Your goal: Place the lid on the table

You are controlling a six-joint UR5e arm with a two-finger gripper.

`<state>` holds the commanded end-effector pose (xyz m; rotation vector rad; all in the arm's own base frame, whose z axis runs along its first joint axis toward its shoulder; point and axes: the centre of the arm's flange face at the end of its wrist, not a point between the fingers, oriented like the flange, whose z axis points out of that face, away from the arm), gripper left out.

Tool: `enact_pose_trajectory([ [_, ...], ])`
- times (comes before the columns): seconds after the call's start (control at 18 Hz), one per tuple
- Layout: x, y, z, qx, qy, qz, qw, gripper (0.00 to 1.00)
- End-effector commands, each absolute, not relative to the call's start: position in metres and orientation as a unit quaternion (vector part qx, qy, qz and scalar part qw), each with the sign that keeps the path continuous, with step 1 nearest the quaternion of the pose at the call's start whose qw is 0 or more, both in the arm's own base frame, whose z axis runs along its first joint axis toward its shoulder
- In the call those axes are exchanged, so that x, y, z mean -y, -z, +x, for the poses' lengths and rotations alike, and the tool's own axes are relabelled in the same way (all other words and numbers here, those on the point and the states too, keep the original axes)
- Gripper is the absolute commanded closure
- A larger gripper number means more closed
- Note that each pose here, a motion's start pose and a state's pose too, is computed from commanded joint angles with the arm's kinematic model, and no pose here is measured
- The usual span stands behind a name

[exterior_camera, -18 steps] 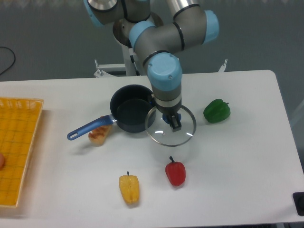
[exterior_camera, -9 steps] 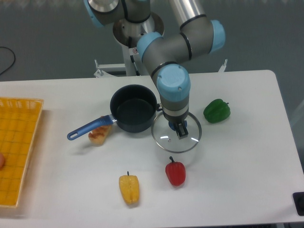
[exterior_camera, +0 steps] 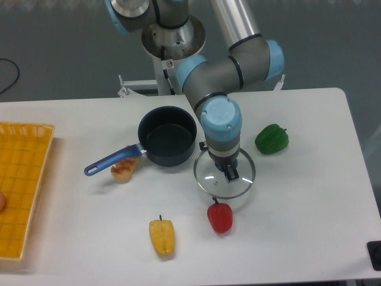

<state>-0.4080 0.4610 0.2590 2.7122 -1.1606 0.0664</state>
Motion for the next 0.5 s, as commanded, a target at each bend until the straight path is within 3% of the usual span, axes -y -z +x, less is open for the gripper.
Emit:
enact_pose_trajectory([
  [0.5,-0.455,-0.242,-0.401,0.395,-0.026,0.912,0.110,0.34],
])
